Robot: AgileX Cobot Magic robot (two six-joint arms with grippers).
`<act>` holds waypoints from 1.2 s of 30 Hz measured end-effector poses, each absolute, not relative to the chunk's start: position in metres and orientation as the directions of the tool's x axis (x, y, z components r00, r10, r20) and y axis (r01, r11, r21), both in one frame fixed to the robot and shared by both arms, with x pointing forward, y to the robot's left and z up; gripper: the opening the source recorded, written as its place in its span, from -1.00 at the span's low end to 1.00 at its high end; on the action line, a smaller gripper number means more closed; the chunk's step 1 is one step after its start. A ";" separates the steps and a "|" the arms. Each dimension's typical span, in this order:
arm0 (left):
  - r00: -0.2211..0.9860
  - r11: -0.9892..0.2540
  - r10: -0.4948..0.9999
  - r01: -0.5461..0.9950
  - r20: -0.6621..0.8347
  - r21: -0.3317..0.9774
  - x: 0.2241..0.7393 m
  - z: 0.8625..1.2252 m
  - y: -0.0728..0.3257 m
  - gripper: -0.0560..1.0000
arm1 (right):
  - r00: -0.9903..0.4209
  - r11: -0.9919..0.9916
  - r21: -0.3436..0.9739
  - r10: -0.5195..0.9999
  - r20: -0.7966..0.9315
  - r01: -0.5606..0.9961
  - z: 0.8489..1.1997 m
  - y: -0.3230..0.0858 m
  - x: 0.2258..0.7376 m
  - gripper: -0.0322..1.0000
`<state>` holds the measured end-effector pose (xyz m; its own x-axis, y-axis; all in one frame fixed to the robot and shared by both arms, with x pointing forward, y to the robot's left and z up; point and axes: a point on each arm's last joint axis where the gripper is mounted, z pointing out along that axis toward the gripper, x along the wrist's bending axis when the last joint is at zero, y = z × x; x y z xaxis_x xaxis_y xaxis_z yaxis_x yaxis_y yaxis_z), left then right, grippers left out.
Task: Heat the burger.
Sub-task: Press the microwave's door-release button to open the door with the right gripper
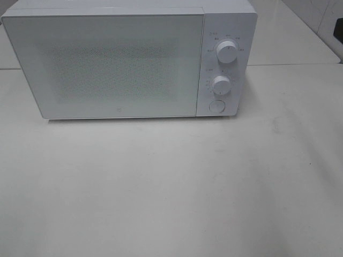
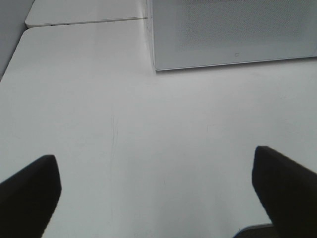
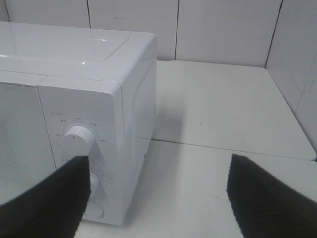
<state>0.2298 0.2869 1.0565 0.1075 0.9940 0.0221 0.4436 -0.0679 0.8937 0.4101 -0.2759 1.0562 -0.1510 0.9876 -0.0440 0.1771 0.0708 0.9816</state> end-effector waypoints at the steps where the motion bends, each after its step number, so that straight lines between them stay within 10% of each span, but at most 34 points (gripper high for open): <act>1: 0.107 -0.068 0.994 0.444 0.022 0.894 0.230 1.057 0.287 0.96 | -0.164 0.063 0.987 0.986 -0.039 0.148 1.048 -0.274 0.412 0.52; 36: 0.107 -0.068 0.994 0.444 0.022 0.894 0.230 1.057 0.287 0.96 | -0.137 0.048 0.953 0.991 -0.007 0.299 0.909 -0.222 0.417 0.52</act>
<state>0.2298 0.2869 1.0565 0.1075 0.9940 0.0221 0.4436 -0.0679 0.8937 0.4171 -0.2216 0.9092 -0.1373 0.9905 -0.0071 0.2990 0.0483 0.9530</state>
